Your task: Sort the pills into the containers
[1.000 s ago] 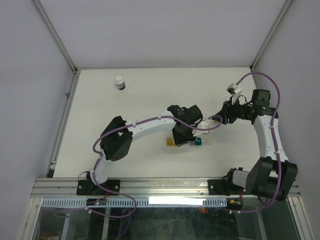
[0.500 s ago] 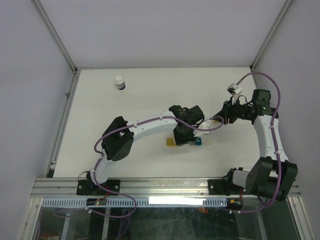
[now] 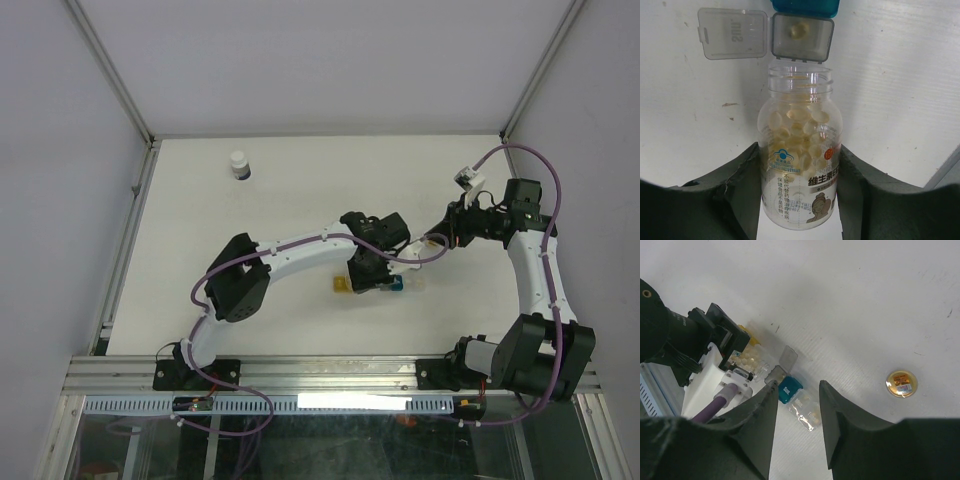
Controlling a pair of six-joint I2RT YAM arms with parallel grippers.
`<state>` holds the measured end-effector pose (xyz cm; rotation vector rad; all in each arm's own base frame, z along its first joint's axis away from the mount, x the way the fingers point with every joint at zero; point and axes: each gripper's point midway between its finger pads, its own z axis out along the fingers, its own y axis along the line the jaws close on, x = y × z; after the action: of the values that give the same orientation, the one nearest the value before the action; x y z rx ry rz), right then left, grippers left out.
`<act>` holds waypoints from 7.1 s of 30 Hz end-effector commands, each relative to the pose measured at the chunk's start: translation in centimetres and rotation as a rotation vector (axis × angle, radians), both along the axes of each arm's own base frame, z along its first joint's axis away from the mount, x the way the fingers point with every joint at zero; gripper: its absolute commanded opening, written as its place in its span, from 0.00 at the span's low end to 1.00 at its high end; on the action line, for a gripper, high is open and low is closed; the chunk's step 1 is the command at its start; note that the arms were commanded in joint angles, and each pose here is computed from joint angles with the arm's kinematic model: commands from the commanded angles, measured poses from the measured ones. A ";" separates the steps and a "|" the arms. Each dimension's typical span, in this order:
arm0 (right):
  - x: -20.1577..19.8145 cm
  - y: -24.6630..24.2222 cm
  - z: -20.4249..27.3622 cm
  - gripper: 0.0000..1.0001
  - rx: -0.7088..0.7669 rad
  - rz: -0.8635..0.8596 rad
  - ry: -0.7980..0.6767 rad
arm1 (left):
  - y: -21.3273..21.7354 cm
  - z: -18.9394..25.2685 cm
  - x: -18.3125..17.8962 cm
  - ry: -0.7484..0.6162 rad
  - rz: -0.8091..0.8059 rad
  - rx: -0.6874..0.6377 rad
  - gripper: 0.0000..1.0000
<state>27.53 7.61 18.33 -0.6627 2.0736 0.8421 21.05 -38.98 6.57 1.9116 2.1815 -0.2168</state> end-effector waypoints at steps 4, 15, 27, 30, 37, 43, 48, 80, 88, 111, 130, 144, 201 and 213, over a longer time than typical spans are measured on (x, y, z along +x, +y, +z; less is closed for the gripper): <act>0.1 0.0 1.0 0.41 0.015 0.009 -0.040 | -0.9 2.0 0.4 -0.033 0.015 -0.058 0.00; 0.1 0.0 1.0 0.42 0.016 0.008 -0.041 | -0.5 2.9 0.4 -0.053 0.031 -0.031 0.00; 0.2 -0.1 1.0 0.41 0.020 0.006 -0.039 | -1.2 3.0 -0.1 -0.068 -0.002 -0.087 0.00; 0.2 -0.1 1.0 0.41 0.018 0.007 -0.041 | -0.2 2.3 0.6 -0.049 0.049 -0.025 0.00; 0.2 -0.1 1.0 0.41 0.022 0.005 -0.037 | -1.4 3.2 0.1 -0.087 0.008 -0.081 0.00; 0.1 0.0 1.1 0.42 0.026 0.013 -0.037 | -0.6 2.4 1.0 -0.087 0.047 -0.052 0.00; 0.1 0.0 1.2 0.42 0.024 0.012 -0.040 | 0.0 2.3 0.7 -0.072 0.054 -0.022 0.00; 0.0 -0.1 1.3 0.42 0.023 0.009 -0.047 | 0.0 1.5 0.4 -0.006 0.058 -0.030 0.00; 0.1 -0.1 1.4 0.42 0.026 0.008 -0.045 | -0.7 2.0 0.7 -0.045 0.015 -0.084 0.00; 0.0 -0.1 1.0 0.42 0.012 0.030 -0.064 | -2.5 7.1 -0.6 -0.128 -0.014 -0.431 0.00; -2.0 1.5 2.7 0.42 0.036 0.153 -0.274 | -0.5 17.9 -9.5 -0.179 -0.211 -1.342 0.00; -4.4 3.2 4.2 0.60 0.050 0.304 -0.490 | 3.2 20.2 -13.0 -0.059 -0.201 -1.547 0.00; 8.7 -5.7 -13.3 0.83 -0.496 0.779 -0.302 | 3.0 12.3 -9.7 -0.091 -0.100 -1.321 0.00; 8.0 -5.5 -15.3 0.74 -0.526 0.802 -0.247 | 3.2 12.2 -9.7 -0.087 -0.098 -1.320 0.00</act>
<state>35.19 2.00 3.00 -1.8548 1.7776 0.5822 11.40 -35.77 16.89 1.1660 1.3149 -1.1709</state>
